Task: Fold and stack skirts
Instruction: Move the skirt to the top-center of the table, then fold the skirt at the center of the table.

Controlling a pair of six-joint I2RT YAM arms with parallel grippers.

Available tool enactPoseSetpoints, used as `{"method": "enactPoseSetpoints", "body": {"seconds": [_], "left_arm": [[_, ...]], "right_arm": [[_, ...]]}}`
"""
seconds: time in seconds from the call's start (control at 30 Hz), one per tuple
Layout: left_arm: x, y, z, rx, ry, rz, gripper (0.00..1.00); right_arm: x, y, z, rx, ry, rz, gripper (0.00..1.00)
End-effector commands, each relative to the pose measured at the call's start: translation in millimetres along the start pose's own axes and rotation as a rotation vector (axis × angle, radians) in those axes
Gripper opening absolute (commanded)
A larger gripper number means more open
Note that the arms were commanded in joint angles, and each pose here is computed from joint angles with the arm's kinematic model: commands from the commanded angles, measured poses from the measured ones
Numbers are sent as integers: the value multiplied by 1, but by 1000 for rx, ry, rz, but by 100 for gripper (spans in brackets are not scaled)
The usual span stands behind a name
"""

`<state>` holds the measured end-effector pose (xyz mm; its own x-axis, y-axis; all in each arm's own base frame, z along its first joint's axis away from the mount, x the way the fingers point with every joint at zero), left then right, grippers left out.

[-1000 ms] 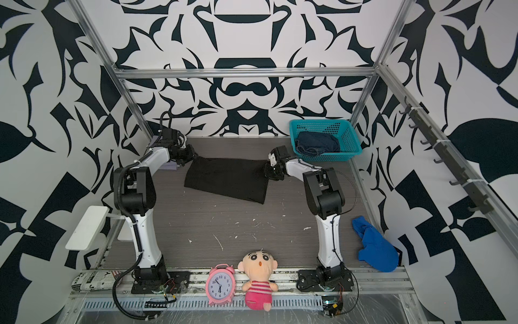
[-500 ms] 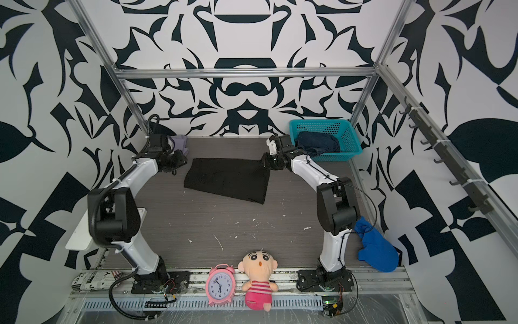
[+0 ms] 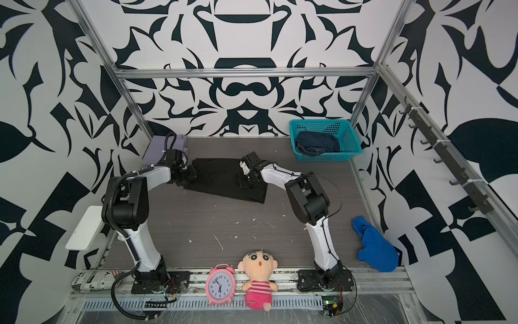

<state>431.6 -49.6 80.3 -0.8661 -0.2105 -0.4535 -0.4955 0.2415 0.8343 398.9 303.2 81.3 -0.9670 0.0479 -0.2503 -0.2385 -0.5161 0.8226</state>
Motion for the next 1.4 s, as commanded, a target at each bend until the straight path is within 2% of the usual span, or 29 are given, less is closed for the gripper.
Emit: {"method": "enactPoseSetpoints", "body": {"seconds": [0.0,0.3,0.5,0.6,0.67,0.7,0.77,0.83,0.9,1.1,1.37], "left_arm": [[-3,3,-10,22,3,-45,22],[32,10,-20,25,54,-5,23],[42,38,-27,33,85,-39,26],[33,55,-27,7,59,-99,34],[23,68,-26,5,49,-145,51],[20,73,-24,13,56,-165,57],[15,81,-17,44,95,-209,73],[15,81,-6,68,150,-208,83],[18,74,2,94,193,-163,84],[26,48,5,137,179,-105,84],[38,9,8,184,212,-40,68]], "right_arm": [[-20,19,6,13,-4,-100,8],[-4,19,-34,63,-69,-108,7],[7,36,-54,71,-93,-108,6],[5,43,-44,19,-72,-104,7],[-1,54,-37,0,-79,-126,10],[-3,59,-34,-10,-83,-141,13],[-12,72,-30,-30,-97,-183,20],[-18,83,-30,-48,-109,-212,25],[-21,89,-31,-58,-114,-224,26],[-20,92,-43,-38,-130,-239,27],[-18,90,-71,-28,-195,-239,28]]}}
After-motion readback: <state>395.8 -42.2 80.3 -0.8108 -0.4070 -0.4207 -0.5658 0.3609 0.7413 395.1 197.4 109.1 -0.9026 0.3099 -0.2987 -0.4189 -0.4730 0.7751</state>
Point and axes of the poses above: each gripper's point midway between its finger pads, its own y axis back along the fingers, its own z axis along the line the jaws close on, x = y × z, the point moved 5 cm from there along y, back along the fingers, and after that the axes turned 12 degrees about -y, right-handed, at the moved point
